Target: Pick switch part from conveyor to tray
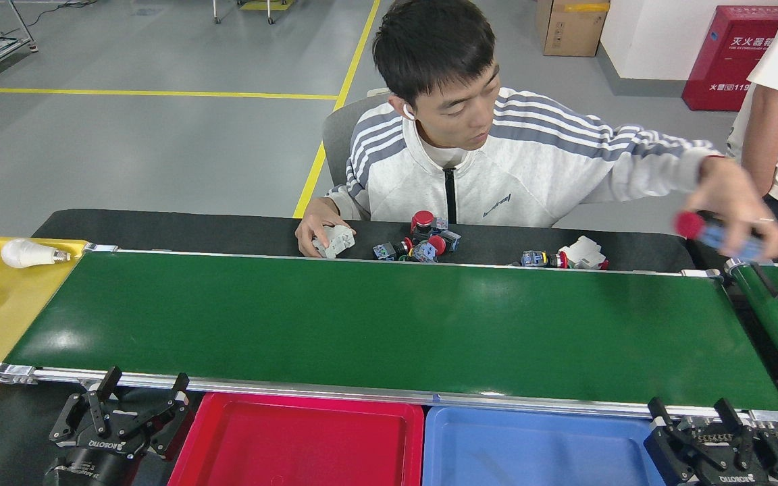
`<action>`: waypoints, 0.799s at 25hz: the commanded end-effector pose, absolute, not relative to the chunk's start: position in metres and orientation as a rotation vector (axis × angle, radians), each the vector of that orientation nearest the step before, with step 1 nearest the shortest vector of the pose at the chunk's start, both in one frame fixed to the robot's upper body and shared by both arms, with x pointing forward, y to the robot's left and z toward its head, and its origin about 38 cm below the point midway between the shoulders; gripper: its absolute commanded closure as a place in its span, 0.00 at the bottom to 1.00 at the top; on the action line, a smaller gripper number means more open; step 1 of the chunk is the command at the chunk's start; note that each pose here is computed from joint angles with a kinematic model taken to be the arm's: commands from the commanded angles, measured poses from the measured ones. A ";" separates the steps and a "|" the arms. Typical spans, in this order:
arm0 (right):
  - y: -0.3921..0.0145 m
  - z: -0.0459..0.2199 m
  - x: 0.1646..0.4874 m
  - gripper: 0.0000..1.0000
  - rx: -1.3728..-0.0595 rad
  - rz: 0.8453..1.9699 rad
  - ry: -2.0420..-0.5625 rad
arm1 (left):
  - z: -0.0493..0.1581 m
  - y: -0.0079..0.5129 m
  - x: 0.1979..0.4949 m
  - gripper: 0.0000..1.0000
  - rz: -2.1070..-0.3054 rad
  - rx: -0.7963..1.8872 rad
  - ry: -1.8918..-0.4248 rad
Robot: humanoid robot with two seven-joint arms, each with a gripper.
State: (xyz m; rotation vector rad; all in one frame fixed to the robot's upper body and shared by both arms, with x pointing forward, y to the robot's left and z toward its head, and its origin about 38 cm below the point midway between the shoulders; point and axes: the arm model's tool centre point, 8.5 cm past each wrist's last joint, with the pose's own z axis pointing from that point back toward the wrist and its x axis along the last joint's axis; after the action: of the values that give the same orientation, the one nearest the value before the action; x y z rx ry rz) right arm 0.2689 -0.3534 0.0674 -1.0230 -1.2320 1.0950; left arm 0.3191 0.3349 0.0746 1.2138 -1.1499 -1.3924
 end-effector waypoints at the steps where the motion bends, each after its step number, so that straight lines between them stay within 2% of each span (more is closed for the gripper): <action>1: -0.360 0.075 0.269 0.02 -1.048 1.085 -1.243 | 0.080 0.335 0.323 0.00 -1.394 1.230 -1.165; 20: -0.350 0.072 0.269 0.02 -1.032 1.078 -1.259 | 0.079 0.344 0.321 0.00 -1.375 1.239 -1.148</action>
State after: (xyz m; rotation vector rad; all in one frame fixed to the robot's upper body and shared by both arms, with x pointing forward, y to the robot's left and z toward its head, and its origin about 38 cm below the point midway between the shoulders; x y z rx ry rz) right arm 0.2668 -0.3513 0.0653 -1.0097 -1.2387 1.0902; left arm 0.3182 0.3415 0.0718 1.2105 -1.1419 -1.3818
